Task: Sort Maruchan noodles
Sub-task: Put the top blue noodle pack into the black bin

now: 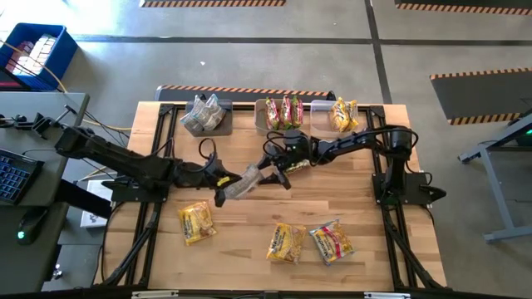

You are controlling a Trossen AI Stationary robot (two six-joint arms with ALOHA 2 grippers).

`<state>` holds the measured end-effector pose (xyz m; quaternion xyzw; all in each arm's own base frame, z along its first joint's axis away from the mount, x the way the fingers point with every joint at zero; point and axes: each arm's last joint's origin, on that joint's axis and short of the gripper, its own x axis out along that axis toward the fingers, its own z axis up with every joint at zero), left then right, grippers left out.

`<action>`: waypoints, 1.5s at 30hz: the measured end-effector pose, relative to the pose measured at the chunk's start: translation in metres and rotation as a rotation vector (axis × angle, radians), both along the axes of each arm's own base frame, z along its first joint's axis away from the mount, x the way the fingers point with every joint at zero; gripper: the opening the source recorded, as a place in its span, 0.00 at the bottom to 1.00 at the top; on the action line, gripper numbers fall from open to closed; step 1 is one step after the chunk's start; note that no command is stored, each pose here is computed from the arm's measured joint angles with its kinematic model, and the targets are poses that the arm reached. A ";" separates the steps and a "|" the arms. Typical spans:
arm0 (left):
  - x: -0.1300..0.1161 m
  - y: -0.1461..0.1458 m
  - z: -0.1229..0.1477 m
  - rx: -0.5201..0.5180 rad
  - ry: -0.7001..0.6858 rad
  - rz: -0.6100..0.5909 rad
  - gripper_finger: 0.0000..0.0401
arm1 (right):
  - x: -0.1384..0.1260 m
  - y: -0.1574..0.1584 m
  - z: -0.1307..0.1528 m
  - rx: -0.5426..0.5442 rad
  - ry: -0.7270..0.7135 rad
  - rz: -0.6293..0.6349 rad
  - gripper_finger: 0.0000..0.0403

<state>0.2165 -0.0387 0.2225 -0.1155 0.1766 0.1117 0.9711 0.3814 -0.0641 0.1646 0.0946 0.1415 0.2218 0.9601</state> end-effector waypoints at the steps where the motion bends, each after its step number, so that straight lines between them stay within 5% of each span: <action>1: 0.000 0.001 0.000 0.000 -0.003 0.006 0.00 | 0.000 0.001 0.001 0.010 -0.007 0.016 0.66; 12: 0.004 0.010 0.008 0.000 -0.082 0.065 0.00 | 0.002 0.004 0.006 0.015 -0.050 0.029 0.61; 28: 0.006 0.010 0.014 -0.040 -0.160 0.079 0.01 | 0.003 0.000 0.010 -0.007 -0.100 -0.020 0.16; 36: -0.001 0.015 0.019 -0.204 -0.146 0.008 0.18 | 0.003 0.000 0.010 -0.023 -0.108 -0.018 0.06; 45: -0.003 0.023 0.051 -0.259 0.118 0.010 0.41 | 0.003 0.001 0.010 -0.046 -0.120 -0.012 0.05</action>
